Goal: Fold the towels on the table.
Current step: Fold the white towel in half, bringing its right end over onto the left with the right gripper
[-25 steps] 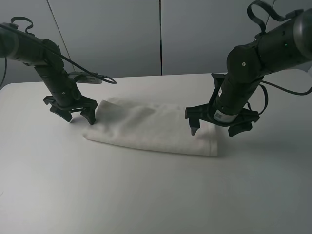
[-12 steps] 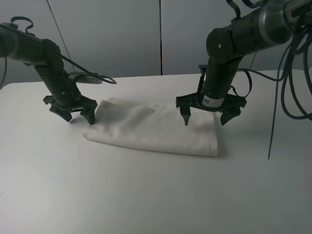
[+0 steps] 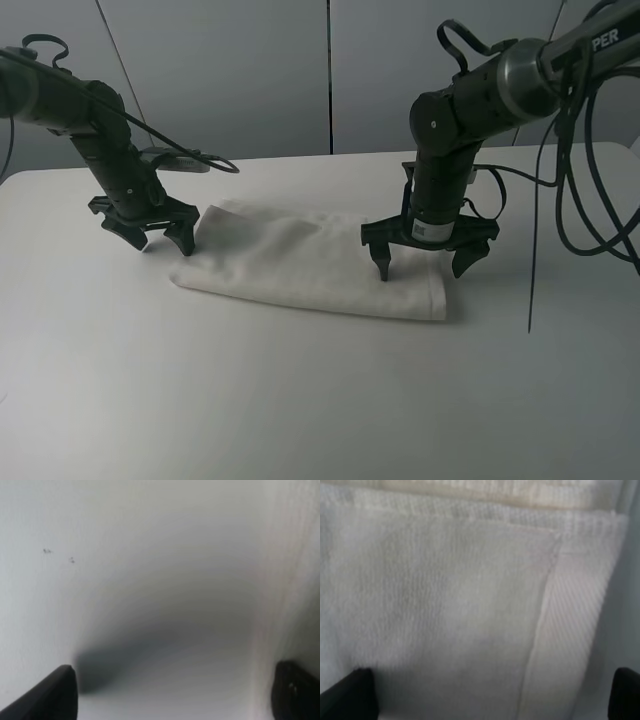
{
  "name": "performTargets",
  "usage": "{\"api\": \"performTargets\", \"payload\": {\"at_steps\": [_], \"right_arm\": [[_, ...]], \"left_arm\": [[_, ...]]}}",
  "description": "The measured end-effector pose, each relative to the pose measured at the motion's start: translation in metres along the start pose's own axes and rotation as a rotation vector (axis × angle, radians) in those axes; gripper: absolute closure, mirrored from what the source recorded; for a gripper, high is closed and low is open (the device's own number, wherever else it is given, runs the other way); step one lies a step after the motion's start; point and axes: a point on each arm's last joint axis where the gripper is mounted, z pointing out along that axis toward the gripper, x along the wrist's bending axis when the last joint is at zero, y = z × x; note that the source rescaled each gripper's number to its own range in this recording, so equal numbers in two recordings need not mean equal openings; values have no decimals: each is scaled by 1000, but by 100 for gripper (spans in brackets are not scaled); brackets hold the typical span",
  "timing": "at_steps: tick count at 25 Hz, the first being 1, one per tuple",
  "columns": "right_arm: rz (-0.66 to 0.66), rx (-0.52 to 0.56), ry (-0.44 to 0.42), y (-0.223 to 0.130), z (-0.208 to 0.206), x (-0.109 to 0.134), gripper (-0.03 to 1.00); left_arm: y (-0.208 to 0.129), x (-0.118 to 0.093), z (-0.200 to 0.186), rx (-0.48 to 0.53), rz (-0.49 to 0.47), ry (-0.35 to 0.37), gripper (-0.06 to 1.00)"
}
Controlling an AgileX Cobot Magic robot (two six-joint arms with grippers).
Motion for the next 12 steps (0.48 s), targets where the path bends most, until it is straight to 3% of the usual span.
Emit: {"api": "performTargets", "payload": {"at_steps": [4, 6, 12], "right_arm": [[0, -4, 2, 1, 0, 0, -1], [1, -6, 5, 1, 0, 1, 10], [0, -20, 15, 2, 1, 2, 72]], "left_arm": [[0, 0, 0, 0, 1, 2, -5], [0, 0, 0, 0, 2, 3, -5], [0, 0, 0, 0, 2, 3, -5]]}}
